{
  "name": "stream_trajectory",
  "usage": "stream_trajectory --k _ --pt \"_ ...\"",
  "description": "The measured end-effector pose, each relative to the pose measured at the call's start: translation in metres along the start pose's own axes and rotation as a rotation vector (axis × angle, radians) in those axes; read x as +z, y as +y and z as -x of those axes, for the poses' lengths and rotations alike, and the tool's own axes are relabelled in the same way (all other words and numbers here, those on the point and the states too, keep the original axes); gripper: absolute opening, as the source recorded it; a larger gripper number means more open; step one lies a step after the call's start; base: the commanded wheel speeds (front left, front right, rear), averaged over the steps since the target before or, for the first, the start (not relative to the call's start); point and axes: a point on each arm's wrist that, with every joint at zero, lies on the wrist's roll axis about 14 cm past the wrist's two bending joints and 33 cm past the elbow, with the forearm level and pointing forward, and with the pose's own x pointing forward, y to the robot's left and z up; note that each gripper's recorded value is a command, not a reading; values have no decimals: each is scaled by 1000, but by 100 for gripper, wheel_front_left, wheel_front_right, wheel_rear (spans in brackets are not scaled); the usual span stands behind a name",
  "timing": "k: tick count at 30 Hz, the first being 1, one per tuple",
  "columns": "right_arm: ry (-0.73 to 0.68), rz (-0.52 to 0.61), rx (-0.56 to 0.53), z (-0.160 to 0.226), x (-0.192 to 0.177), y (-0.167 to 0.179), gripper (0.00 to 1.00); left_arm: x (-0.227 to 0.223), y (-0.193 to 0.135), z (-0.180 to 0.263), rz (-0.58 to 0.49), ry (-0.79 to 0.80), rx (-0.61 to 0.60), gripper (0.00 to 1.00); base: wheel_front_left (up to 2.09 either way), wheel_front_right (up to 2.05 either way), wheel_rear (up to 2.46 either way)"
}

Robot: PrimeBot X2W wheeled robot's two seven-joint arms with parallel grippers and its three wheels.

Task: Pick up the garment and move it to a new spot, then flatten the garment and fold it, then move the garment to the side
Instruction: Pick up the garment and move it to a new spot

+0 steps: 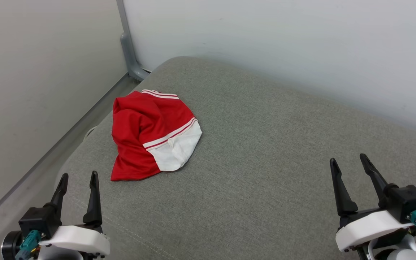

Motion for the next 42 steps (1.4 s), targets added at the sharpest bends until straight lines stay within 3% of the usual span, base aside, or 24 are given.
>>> stream_trajectory --k 8,18,31,42 --pt "-14 9 -6 -7 4 -5 100 5 -4 -29 -16 0 -33 100 0 0 0" --pt "-8 12 -71 -16 -1 -35 100 11 -21 -114 -28 124 -120 100 0 0 0" --pt "37 20 -202 -19 -33 -94 100 -56 -48 -193 -94 578 -212 100 0 0 0" --pt "117 -6 -290 -7 -78 -130 100 -155 -64 -181 -159 1084 -238 100 0 0 0"
